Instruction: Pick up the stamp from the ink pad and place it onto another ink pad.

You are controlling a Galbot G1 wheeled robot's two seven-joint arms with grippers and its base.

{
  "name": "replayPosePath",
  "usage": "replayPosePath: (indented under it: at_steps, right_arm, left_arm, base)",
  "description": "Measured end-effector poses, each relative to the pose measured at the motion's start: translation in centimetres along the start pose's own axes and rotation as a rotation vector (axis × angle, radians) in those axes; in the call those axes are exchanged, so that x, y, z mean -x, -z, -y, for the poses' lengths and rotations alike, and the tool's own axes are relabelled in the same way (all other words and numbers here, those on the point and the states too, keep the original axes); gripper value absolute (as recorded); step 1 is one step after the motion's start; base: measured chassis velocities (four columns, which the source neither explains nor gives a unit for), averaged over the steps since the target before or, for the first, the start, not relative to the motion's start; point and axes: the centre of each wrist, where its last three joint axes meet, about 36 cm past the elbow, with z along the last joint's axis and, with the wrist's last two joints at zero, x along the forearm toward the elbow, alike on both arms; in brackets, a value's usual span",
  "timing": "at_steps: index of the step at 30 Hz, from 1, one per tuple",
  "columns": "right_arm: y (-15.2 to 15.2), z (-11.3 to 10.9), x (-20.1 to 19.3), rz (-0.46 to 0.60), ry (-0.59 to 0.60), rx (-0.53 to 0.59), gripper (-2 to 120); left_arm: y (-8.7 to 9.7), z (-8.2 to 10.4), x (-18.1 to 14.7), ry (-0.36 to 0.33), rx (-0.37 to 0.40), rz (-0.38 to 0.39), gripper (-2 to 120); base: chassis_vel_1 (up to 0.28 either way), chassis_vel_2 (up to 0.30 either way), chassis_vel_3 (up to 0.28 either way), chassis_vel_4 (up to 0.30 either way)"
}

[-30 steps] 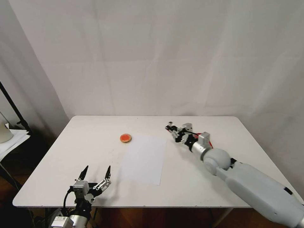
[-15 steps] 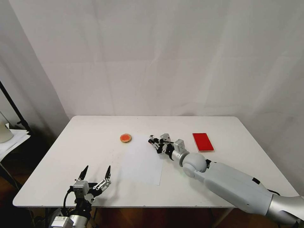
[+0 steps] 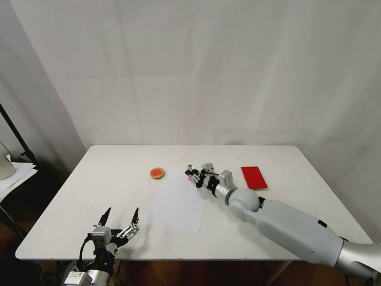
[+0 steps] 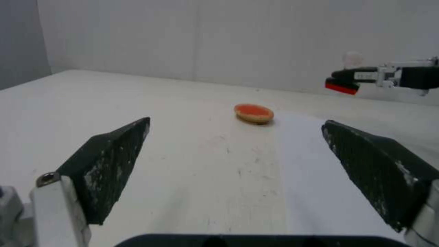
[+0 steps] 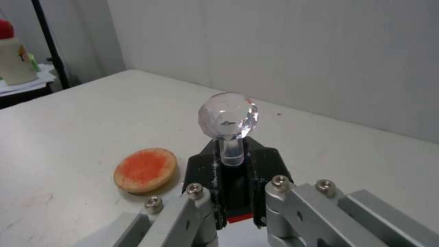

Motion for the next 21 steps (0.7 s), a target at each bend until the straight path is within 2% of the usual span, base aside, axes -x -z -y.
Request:
replayPosePath:
  at_steps: [5, 8, 10, 12, 16, 21]
  right_arm:
    - [1.3, -1.9, 3.1, 0.006, 0.042, -0.028, 9]
    - [1.6, -4.5, 6.1, -0.001, 0.082, -0.035, 9]
    - [1.6, -5.2, 6.8, -0.002, 0.09, -0.035, 9]
    - [1.5, -6.8, 8.3, -0.006, 0.107, -0.03, 9]
    - [0.9, -7.3, 9.6, -0.02, 0.098, -0.022, 9]
    - [-0.2, -7.0, 9.8, -0.037, 0.077, -0.005, 9]
  left_arm:
    - [0.0, 0.0, 0.0, 0.0, 0.0, 0.0, 100]
    - [0.0, 0.0, 0.0, 0.0, 0.0, 0.0, 100]
    - [0.0, 0.0, 0.0, 0.0, 0.0, 0.0, 100]
    - [0.0, 0.0, 0.0, 0.0, 0.0, 0.0, 100]
    - [0.0, 0.0, 0.0, 0.0, 0.0, 0.0, 100]
    - [0.0, 0.0, 0.0, 0.0, 0.0, 0.0, 100]
  base:
    - [0.0, 0.0, 0.0, 0.0]
    - [0.0, 0.0, 0.0, 0.0]
    - [0.0, 0.0, 0.0, 0.0]
    - [0.0, 0.0, 0.0, 0.0]
    - [0.0, 0.0, 0.0, 0.0]
    - [0.0, 0.0, 0.0, 0.0]
